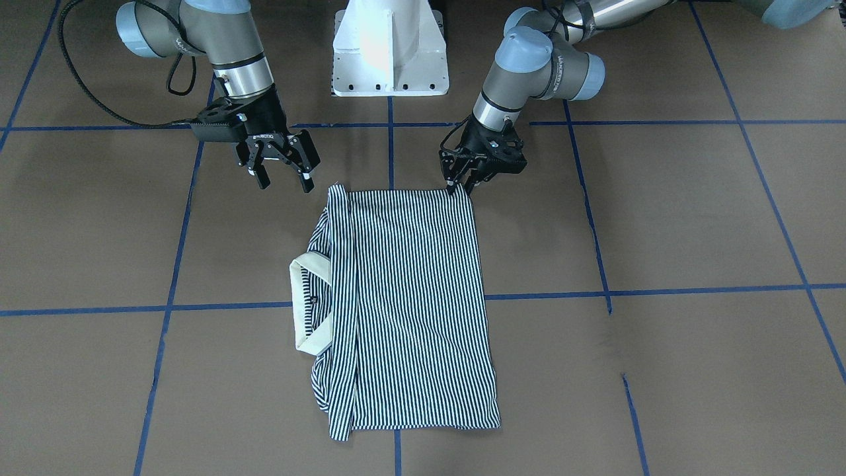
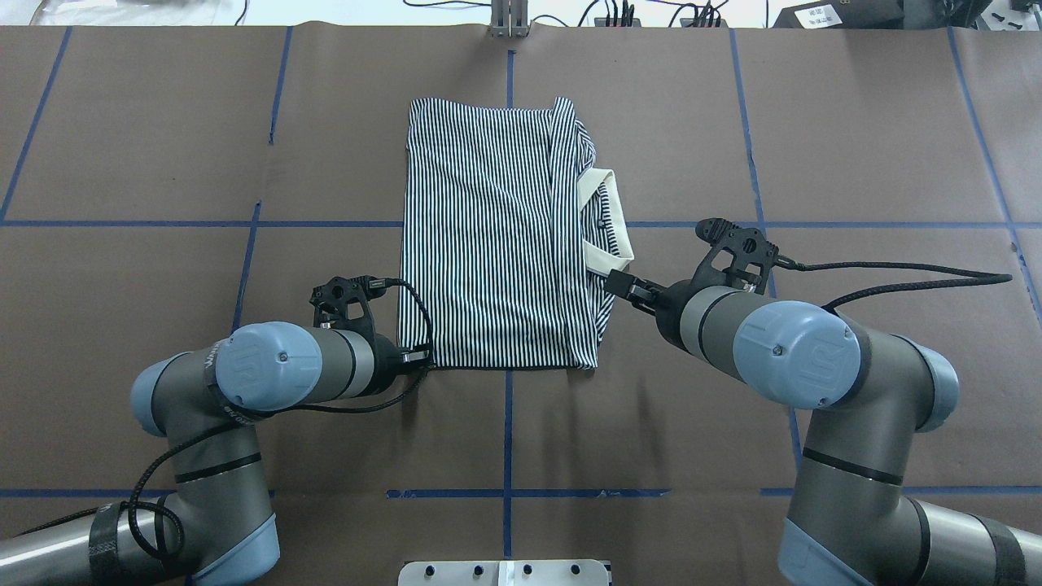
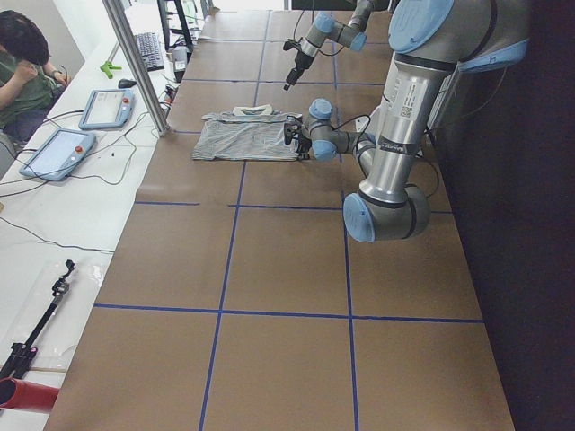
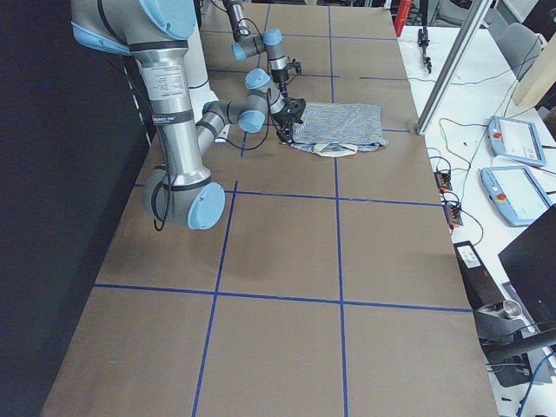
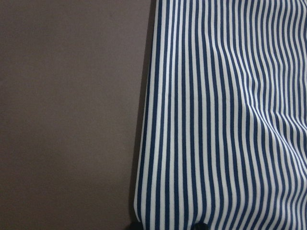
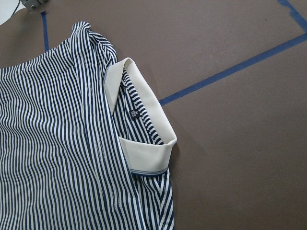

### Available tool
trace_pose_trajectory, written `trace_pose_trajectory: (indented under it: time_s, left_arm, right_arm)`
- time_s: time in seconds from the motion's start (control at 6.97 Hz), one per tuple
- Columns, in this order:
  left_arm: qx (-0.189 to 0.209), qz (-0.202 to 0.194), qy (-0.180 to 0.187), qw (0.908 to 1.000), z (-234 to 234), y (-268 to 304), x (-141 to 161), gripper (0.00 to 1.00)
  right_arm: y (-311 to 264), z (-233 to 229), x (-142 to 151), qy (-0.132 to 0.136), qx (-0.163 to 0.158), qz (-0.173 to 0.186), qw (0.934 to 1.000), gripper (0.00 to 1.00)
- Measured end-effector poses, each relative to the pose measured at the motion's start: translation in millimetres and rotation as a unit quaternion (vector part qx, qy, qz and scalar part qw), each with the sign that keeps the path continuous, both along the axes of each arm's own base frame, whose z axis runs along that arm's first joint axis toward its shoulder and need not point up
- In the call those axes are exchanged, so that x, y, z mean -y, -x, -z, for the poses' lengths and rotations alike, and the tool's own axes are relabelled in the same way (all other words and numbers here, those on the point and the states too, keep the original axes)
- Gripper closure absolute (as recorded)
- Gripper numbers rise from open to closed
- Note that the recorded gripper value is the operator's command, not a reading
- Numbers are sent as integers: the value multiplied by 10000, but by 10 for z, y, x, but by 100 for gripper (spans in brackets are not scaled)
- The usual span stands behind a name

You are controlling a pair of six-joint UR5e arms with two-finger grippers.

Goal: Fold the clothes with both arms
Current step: 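Move both grippers to the shirt's edge nearest the robot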

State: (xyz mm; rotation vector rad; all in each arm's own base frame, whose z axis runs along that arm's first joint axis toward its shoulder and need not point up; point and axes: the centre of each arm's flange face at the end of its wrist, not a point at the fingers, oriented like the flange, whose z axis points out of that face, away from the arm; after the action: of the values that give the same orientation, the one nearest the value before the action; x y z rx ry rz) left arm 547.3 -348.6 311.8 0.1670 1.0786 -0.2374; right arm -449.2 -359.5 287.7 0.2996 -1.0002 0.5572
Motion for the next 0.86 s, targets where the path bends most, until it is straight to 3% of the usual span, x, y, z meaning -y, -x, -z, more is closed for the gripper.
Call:
trace_pose_trajectory:
  time_s: [0.29, 0.57, 0.72, 0.86]
  left_arm:
    - [-42, 7, -22, 10000, 49, 17, -3, 100]
    - [-64, 7, -33, 10000, 75, 27, -6, 100]
    - [-73, 7, -37, 10000, 85, 26, -6, 100]
    - [-83, 9, -42, 10000, 96, 26, -6, 100]
  right_arm:
    - [27, -15, -18, 7, -14, 15, 10000, 0]
    - [114, 0, -76, 111, 42, -4, 9999, 17]
    - [241, 64, -91, 328, 138, -112, 9993, 30]
    - [463, 139, -73, 620, 128, -265, 9976, 32]
